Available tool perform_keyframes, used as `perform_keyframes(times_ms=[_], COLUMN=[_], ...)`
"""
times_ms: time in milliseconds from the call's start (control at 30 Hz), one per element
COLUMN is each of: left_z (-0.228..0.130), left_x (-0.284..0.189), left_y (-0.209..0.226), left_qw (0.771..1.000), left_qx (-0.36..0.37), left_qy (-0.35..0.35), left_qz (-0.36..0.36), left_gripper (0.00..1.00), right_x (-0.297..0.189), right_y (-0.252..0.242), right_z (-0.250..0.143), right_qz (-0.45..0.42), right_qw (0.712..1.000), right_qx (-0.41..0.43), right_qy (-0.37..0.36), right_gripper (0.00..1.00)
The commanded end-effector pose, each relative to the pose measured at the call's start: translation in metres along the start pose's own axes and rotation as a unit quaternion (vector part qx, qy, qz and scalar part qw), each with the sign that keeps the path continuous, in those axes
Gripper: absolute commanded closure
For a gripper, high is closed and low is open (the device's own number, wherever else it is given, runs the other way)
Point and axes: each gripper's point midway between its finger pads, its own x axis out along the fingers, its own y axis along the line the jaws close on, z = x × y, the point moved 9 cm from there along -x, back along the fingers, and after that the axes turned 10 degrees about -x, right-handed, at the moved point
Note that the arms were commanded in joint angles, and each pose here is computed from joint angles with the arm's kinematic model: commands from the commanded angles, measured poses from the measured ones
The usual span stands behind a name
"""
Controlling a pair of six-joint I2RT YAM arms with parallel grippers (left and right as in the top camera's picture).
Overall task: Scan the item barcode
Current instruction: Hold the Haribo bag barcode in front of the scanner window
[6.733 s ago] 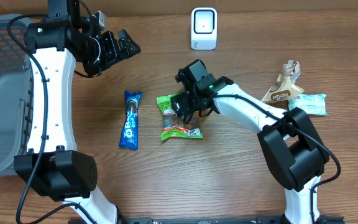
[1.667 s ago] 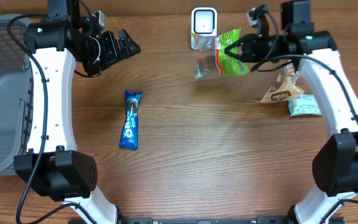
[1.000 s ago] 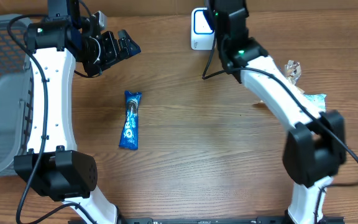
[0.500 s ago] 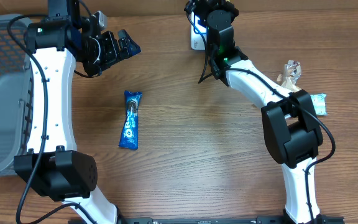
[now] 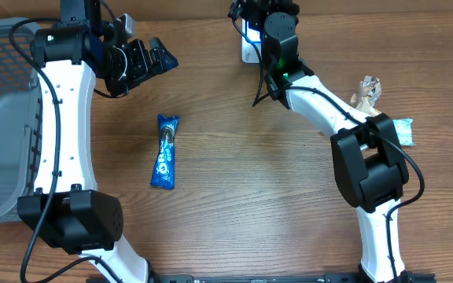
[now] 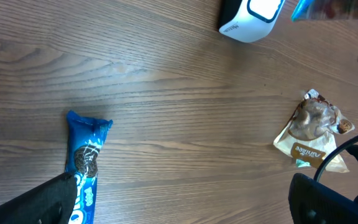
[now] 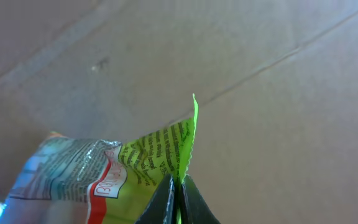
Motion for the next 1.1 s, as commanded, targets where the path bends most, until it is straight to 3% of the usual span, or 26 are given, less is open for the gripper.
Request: perform_keyframes(times_ms=[0,233,733,800,933,1067], left_z=[0.001,0.001,0.001,0.001,0.001,0.001], left_x=[-0.004,-0.004,-0.004,-0.004,-0.004,-0.004], left_y=[-0.007,-0.007,-0.007,-0.007,-0.007,-0.007], left_qw=[1.0,1.0,1.0,1.0,1.0,1.0], left_qx=[0.002,0.002,0.002,0.002,0.002,0.002], left_qy=[-0.007,-0.007,-0.007,-0.007,-0.007,-0.007], left_qz=[-0.009,-0.009,-0.009,-0.009,-0.009,-0.009], left_gripper=[0.0,0.0,0.0,0.0,0.0,0.0], right_x=[0.0,-0.001,0.001,0.002,-0.005,-0.025], right_y=[-0.025,-0.029,-0.03,-0.032,-0.034,-0.036], right_z=[0.011,0.018,0.016,0.011,0.023,0.051], right_qz=[-0.035,-0.048,-0.044,-0.049,-0.039,0.037], right_qw=[0.999,0.992,0.991,0.994,0.995,0.989], right_qx=[0.005,-0.102,-0.106,-0.085,0.078,0.129], right_qy=[-0.022,-0.058,-0.073,-0.053,-0.056,-0.066], right_gripper=[0.96,0.96,0.96,0.96,0.96,0.96])
